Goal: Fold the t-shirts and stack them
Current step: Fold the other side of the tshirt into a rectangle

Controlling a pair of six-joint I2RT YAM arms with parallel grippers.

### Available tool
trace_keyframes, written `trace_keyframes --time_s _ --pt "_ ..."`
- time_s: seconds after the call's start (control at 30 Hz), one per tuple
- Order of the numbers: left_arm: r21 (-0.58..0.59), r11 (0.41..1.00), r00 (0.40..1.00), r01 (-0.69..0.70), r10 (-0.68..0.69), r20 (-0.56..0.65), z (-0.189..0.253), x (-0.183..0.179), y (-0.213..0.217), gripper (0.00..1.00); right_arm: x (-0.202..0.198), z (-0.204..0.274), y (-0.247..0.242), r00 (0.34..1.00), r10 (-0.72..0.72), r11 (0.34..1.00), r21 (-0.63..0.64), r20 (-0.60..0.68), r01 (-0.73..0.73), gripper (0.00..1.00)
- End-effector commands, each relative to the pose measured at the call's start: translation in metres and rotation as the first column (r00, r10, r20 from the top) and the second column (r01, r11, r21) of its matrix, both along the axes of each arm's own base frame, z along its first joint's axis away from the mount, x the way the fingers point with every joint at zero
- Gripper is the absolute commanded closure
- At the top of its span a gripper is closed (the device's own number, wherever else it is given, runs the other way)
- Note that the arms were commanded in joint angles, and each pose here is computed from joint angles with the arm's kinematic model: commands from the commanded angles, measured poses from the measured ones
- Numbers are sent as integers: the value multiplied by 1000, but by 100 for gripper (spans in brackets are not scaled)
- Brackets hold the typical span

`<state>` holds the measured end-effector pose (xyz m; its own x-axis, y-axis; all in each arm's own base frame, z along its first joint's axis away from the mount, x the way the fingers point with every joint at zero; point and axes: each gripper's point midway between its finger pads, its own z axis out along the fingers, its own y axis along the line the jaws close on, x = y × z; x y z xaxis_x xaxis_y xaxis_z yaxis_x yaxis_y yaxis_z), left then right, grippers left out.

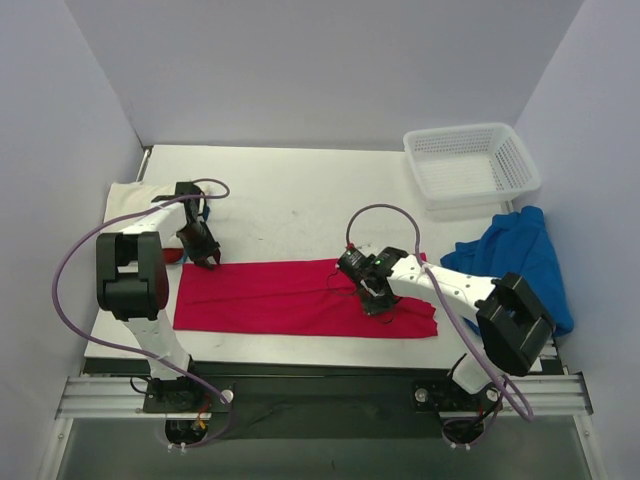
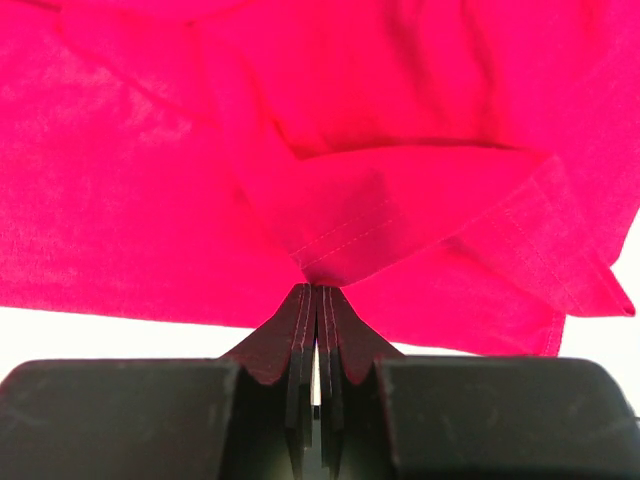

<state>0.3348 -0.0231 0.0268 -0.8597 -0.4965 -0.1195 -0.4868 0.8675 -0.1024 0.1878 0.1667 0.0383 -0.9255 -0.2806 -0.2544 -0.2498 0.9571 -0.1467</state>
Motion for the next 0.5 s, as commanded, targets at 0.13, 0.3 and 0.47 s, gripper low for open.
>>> trace_keyframes --time_s 0.13,0.3,0.47 --pt "3 1000 999 6 -6 52 8 18 3 66 -2 5 -7 995 71 990 -130 64 -62 100" --pt "3 1000 999 6 -6 52 8 21 3 67 10 6 0 987 139 975 -188 85 -121 100" --pt "0 1000 998 6 -6 57 8 24 2 67 27 13 16 975 190 963 -212 111 -164 100"
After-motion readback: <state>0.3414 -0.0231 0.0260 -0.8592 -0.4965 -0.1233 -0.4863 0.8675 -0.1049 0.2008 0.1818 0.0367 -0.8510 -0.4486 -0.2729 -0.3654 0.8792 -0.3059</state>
